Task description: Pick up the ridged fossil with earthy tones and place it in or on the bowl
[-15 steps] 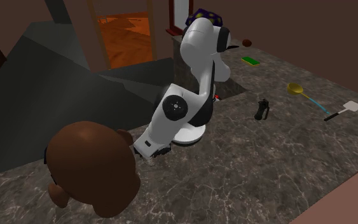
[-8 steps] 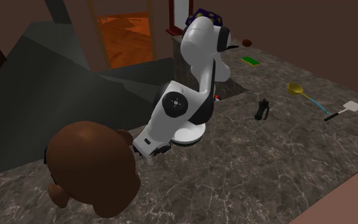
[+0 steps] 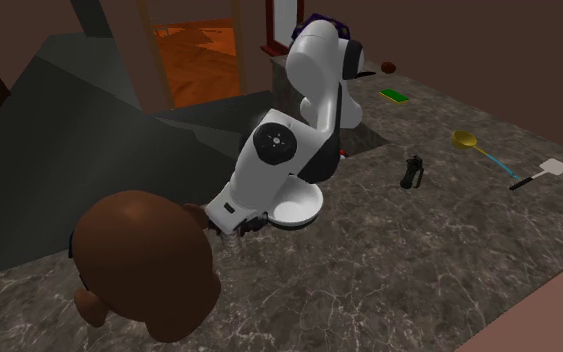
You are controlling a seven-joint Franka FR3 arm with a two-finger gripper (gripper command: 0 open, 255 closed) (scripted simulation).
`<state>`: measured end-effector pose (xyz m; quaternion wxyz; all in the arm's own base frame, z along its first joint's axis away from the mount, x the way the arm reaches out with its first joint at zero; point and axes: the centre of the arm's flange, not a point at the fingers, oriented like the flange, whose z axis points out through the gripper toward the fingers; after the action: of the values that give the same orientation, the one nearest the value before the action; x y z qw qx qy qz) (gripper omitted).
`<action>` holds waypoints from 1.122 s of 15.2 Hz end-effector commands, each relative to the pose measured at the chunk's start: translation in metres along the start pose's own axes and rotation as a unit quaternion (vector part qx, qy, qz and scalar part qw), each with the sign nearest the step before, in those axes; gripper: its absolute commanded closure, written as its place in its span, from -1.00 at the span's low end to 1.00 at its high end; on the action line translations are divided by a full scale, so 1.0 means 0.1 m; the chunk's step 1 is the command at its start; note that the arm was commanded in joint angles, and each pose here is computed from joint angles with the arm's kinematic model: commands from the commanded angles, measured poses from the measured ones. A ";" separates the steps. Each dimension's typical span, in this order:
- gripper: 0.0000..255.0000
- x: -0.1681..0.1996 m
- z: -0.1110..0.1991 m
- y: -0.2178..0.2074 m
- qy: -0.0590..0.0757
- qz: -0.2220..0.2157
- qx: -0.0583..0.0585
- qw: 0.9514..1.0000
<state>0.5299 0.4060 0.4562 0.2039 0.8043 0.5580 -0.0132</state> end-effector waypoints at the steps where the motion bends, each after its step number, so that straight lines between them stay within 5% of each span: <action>1: 1.00 -0.03 -0.12 0.04 0.000 0.000 0.000 1.000; 17: 1.00 -0.24 -0.89 0.31 0.000 0.000 0.000 1.000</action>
<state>0.5307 0.4057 0.5480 0.2039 0.8043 0.5580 -0.0128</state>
